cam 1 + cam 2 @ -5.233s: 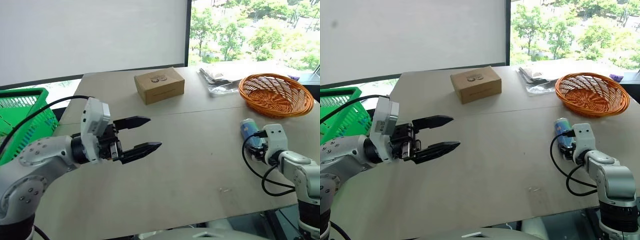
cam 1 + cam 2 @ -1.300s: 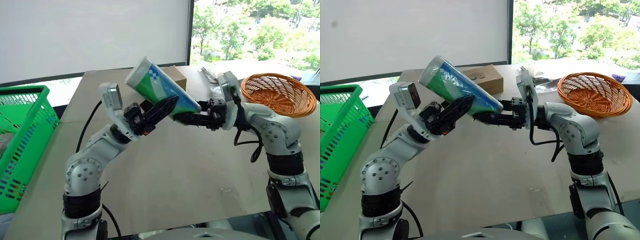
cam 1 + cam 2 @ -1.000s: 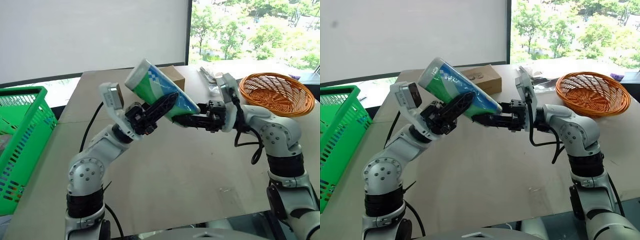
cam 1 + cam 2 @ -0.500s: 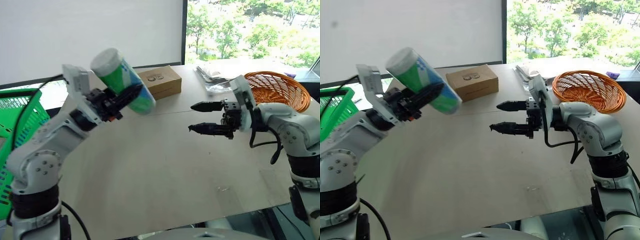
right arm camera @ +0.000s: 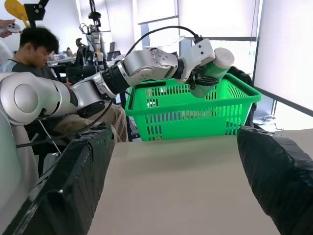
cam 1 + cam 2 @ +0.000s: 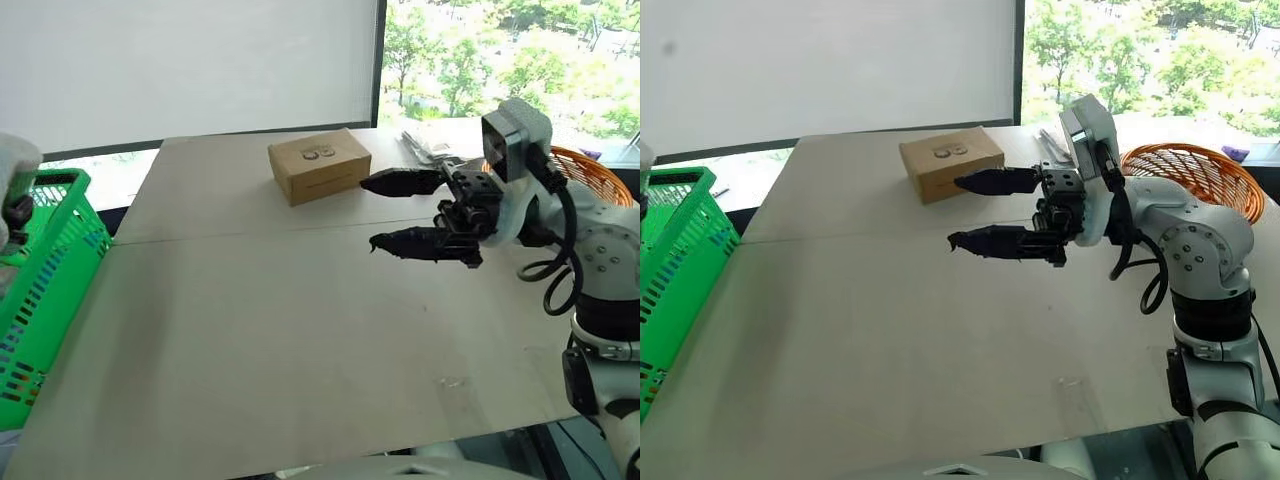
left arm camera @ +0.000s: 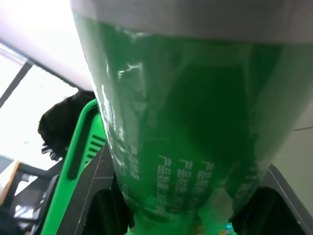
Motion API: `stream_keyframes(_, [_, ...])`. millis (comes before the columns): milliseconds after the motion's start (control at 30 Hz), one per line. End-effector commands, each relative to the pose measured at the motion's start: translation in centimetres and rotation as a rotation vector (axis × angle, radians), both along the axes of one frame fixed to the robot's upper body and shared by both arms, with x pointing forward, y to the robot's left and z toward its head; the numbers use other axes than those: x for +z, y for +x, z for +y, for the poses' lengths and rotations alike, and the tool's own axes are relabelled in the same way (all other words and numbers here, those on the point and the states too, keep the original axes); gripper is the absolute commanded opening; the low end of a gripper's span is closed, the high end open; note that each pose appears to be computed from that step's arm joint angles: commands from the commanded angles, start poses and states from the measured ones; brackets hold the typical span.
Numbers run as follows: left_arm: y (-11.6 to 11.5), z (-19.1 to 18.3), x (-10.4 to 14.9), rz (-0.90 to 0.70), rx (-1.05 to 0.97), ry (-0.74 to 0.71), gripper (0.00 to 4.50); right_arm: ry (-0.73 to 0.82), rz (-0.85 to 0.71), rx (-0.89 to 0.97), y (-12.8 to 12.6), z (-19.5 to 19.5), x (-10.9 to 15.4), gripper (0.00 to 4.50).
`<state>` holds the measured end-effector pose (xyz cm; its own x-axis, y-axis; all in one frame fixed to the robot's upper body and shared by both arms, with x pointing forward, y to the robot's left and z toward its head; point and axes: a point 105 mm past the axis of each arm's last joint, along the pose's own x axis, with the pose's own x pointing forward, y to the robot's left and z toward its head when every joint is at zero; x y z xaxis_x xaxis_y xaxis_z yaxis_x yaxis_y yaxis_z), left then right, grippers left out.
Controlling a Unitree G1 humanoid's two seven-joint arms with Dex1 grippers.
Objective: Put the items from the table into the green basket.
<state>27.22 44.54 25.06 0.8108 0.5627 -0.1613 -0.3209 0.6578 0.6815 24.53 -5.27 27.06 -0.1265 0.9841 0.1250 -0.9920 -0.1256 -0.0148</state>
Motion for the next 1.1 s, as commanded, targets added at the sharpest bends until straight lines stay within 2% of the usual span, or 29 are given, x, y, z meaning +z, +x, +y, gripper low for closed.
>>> stream_keyframes(33, [-1.4, 2.0, 2.9, -0.096, 0.092, 0.066, 1.87, 0.024, -0.039, -0.004, -0.2, -0.4, 0.7, 4.31])
stream_keyframes(67, [-1.4, 2.1, 2.5, -0.097, 0.095, 0.053, 1.87, 0.025, -0.038, -0.007, -0.1, -0.4, 0.7, 4.31])
stream_keyframes(100, [-1.4, 2.2, 2.2, -0.098, 0.093, 0.043, 2.84, 0.025, -0.039, -0.011, 0.0, -0.4, 0.7, 4.36])
stream_keyframes(133, [-1.3, 2.2, 2.0, -0.095, 0.09, 0.039, 3.13, 0.023, -0.041, -0.013, 0.0, -0.3, 0.7, 4.36])
stream_keyframes(233, [-1.2, 2.4, 2.2, -0.119, 0.103, 0.043, 4.47, 0.021, -0.043, -0.017, 0.1, -0.2, 0.7, 4.36])
stream_keyframes(367, [-0.1, 1.6, 3.2, -0.236, 0.064, -0.002, 4.47, 0.023, -0.043, -0.04, 0.4, -0.2, 0.9, 4.36])
stream_keyframes(467, [2.7, -3.1, 3.0, -0.316, -0.217, -0.134, 4.47, 0.014, -0.005, -0.116, 1.6, -1.0, -0.3, 4.36])
stream_keyframes(567, [3.9, -10.0, 1.0, -0.305, -0.554, -0.244, 4.47, -0.047, 0.017, -0.273, 3.6, -3.0, -3.5, 4.36])
stream_keyframes(667, [3.6, -15.2, -1.8, -0.316, -0.723, -0.397, 4.47, -0.168, -0.025, -0.515, 6.1, -6.1, -8.0, 4.36])
stream_keyframes(800, [1.0, -21.0, -8.7, -0.09, -0.881, -0.479, 4.47, -0.332, -0.11, -0.746, 7.2, -10.4, -12.6, 4.36])
stream_keyframes(900, [-0.8, -23.2, -12.4, -0.042, -0.883, -0.581, 4.47, -0.373, -0.085, -0.862, 6.4, -13.4, -15.2, 4.36])
stream_keyframes(1000, [-2.2, -24.3, -15.0, 0.006, -0.88, -0.636, 4.47, -0.389, -0.044, -0.945, 5.5, -15.4, -17.1, 4.36])
stream_keyframes(1100, [-2.9, -24.9, -16.2, 0.014, -0.881, -0.722, 4.47, -0.386, -0.018, -1.014, 5.0, -16.6, -18.2, 4.36])
